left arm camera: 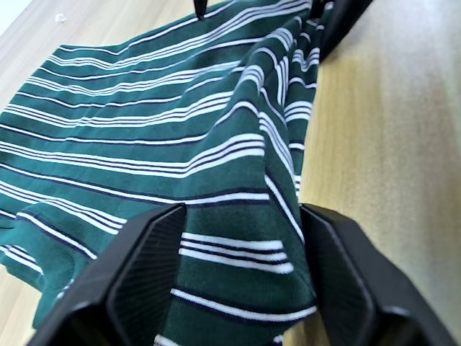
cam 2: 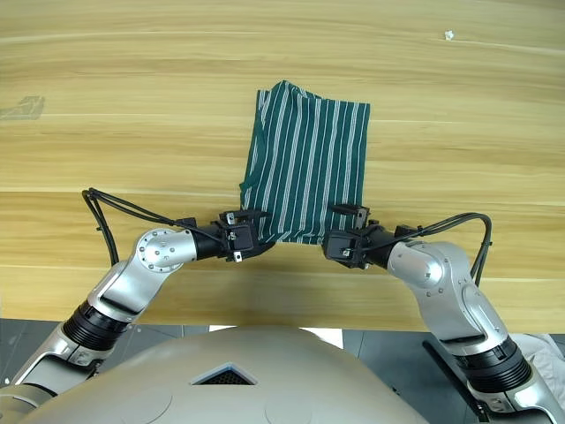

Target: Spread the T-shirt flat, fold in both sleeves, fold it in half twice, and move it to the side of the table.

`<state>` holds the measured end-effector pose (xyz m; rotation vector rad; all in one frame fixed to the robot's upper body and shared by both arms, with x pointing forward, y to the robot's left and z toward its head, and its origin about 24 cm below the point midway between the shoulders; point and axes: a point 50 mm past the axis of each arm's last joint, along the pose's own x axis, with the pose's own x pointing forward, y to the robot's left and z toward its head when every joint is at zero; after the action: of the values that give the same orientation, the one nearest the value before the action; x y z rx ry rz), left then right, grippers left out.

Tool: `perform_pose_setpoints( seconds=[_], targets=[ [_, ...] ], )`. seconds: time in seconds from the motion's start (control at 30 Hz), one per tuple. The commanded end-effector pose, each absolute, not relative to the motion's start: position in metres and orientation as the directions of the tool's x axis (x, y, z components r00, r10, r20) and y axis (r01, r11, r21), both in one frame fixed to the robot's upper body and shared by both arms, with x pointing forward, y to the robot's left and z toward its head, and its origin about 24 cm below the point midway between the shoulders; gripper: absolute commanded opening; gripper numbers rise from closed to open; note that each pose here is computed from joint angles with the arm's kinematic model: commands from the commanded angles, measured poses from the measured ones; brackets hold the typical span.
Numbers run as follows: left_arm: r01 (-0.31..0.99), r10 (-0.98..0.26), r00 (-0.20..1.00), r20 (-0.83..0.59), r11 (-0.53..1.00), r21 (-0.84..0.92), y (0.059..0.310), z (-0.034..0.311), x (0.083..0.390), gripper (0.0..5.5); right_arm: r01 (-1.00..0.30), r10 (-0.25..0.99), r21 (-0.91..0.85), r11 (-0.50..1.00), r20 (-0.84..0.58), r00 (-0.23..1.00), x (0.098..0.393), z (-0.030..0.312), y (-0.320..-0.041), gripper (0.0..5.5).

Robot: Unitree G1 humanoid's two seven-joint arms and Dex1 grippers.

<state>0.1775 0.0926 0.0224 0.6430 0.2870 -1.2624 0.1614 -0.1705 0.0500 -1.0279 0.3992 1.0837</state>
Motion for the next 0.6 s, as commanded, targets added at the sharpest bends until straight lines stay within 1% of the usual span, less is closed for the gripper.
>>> perform_pose_setpoints(
  seconds=[0.03, 0.23, 0.33, 0.4, 0.43, 0.53, 0.6],
  targets=[
    [0.960, -0.705, 0.272, -0.655, 0.152, 0.235, 0.1063, 0.0011, 0.1701, 2.88, -0.906, 0.419, -0.416, 0.076, -0.811, 0.408, 0.1543, 0.0336, -0.1888, 3.08],
    [0.956, -0.692, 0.288, -0.662, 0.173, 0.236, 0.1089, -0.0016, 0.1745, 2.88, -0.932, 0.400, -0.357, 0.067, -0.846, 0.353, 0.1475, 0.0277, -0.1934, 1.90],
    [0.957, -0.692, 0.288, -0.663, 0.178, 0.230, 0.1089, -0.0021, 0.1751, 2.46, -0.939, 0.408, -0.338, 0.064, -0.850, 0.334, 0.1445, 0.0271, -0.1927, 1.38],
    [0.957, -0.690, 0.286, -0.665, 0.178, 0.227, 0.1090, -0.0027, 0.1756, 2.10, -0.939, 0.416, -0.337, 0.067, -0.846, 0.333, 0.1446, 0.0277, -0.1913, 0.94],
    [0.958, -0.689, 0.285, -0.666, 0.178, 0.226, 0.1090, -0.0030, 0.1760, 2.01, -0.939, 0.420, -0.338, 0.068, -0.844, 0.334, 0.1449, 0.0280, -0.1902, 0.81],
    [0.957, -0.689, 0.287, -0.665, 0.181, 0.225, 0.1082, -0.0035, 0.1771, 1.46, -0.930, 0.441, -0.357, 0.082, -0.824, 0.355, 0.1486, 0.0301, -0.1866, 0.20],
    [0.957, -0.690, 0.288, -0.664, 0.183, 0.225, 0.1079, -0.0034, 0.1774, 1.16, -0.921, 0.446, -0.378, 0.092, -0.811, 0.378, 0.1524, 0.0314, -0.1858, 0.01]
  ],
)
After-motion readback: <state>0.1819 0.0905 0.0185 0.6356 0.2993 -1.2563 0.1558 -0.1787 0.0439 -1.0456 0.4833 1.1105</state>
